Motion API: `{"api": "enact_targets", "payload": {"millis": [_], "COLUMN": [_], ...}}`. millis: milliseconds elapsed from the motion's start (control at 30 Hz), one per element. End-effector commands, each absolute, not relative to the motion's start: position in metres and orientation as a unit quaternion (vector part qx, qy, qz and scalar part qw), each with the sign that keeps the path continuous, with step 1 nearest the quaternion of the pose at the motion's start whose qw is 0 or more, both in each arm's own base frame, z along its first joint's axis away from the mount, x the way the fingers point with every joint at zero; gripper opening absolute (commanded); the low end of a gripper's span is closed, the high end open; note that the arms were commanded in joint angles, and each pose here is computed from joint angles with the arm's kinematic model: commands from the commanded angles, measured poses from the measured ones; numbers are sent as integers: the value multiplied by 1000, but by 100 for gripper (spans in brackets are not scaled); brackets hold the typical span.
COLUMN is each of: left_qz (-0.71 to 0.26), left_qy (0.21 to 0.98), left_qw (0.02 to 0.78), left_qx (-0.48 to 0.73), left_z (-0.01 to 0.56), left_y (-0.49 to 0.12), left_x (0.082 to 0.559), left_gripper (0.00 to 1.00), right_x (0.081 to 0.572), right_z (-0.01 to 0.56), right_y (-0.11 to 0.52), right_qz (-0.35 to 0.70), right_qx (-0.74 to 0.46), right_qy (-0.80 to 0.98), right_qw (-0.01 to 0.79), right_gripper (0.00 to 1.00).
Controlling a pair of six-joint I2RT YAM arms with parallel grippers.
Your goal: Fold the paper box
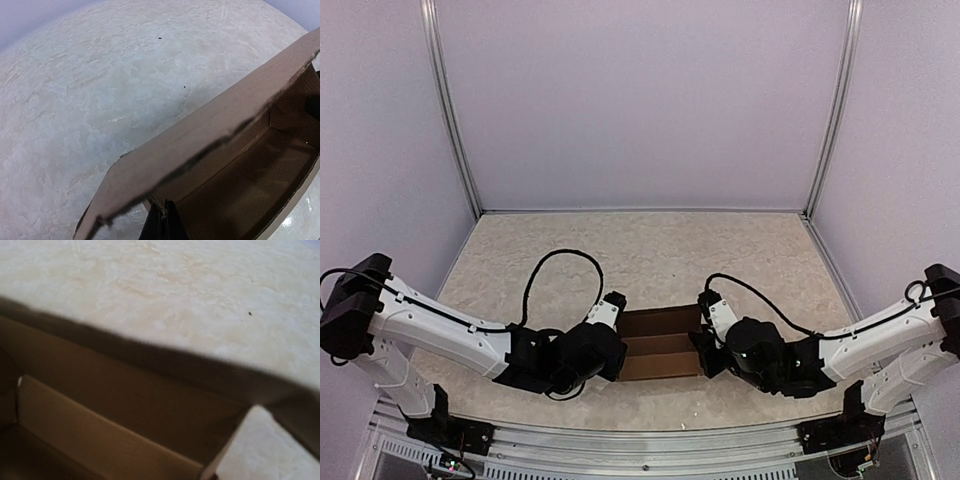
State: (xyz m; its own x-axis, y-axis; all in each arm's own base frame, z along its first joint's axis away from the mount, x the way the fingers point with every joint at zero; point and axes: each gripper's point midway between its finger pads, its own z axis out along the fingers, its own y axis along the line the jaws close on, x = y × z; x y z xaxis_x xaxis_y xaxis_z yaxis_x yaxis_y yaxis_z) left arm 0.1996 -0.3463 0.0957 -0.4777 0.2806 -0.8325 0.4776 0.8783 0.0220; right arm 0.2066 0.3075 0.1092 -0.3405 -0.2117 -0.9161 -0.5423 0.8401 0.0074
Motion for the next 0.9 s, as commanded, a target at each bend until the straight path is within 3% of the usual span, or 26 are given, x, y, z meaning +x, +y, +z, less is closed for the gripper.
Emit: {"api": "enact_targets", "payload": {"millis": [0,400,867], "left_qz": [-90,-68,-45], "left_qy": [864,863,836], "left_qw": [438,456,524], "left_qx": [230,208,158], "left_z": [76,79,91], "left_y": [-343,-332,-319], "left_x": [193,199,212], "left_gripper": [0,0,0], "right_x": [197,182,165], "right_z": [113,129,162], "right_y": [301,267,262], "right_qz": [174,193,230], "right_qx": [-235,-227,-265], "right_qy": [802,802,789], "right_qw": [522,517,504], "right_gripper": [31,42,44]}}
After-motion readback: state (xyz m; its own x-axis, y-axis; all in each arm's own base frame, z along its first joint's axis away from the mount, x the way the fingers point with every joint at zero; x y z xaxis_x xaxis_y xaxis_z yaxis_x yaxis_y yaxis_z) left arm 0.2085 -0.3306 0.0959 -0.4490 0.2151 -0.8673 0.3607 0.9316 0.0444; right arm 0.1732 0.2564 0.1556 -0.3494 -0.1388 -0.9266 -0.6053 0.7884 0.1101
